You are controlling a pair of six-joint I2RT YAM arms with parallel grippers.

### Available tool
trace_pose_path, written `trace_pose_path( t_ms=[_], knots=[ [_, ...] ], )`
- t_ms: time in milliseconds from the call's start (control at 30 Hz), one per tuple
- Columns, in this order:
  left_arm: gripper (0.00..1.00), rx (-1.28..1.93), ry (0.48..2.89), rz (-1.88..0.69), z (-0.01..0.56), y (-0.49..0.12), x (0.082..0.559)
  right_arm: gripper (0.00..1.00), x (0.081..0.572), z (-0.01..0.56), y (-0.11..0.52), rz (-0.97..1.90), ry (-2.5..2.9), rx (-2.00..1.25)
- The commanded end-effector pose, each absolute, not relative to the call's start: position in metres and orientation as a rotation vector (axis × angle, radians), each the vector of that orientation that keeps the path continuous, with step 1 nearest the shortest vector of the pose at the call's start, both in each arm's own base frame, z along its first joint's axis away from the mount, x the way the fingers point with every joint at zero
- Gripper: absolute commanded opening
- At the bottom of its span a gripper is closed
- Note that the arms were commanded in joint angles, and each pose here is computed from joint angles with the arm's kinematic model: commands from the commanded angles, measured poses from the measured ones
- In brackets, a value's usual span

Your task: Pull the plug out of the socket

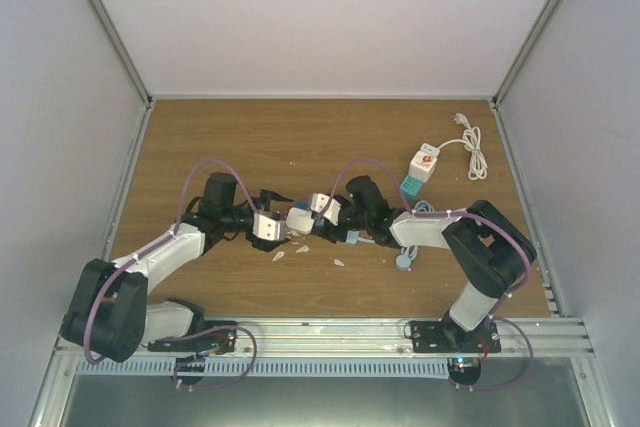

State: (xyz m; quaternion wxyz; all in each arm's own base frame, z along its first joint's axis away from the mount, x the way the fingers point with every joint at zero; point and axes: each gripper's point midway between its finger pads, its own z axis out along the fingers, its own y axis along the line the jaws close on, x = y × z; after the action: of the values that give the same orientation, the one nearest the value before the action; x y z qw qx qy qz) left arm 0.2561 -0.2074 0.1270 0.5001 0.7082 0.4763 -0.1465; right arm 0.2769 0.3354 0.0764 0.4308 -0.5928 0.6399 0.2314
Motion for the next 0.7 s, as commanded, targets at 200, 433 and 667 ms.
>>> trace_pose_path(
  t_ms=[200, 433, 667],
  knots=[
    [0.94, 1.712, 1.051, -0.095, 0.116, -0.229, 0.265, 0.43, 0.268, 0.066, 0.313, 0.624, 1.614, -1.534],
    [0.82, 1.643, 1.098, -0.184, 0.130, -0.240, 0.265, 0.41, 0.266, 0.065, 0.312, 0.621, 1.606, -1.545],
    [0.56, 1.622, 1.130, -0.343, 0.148, -0.250, 0.256, 0.41, 0.263, 0.065, 0.311, 0.625, 1.592, -1.554]
  ],
)
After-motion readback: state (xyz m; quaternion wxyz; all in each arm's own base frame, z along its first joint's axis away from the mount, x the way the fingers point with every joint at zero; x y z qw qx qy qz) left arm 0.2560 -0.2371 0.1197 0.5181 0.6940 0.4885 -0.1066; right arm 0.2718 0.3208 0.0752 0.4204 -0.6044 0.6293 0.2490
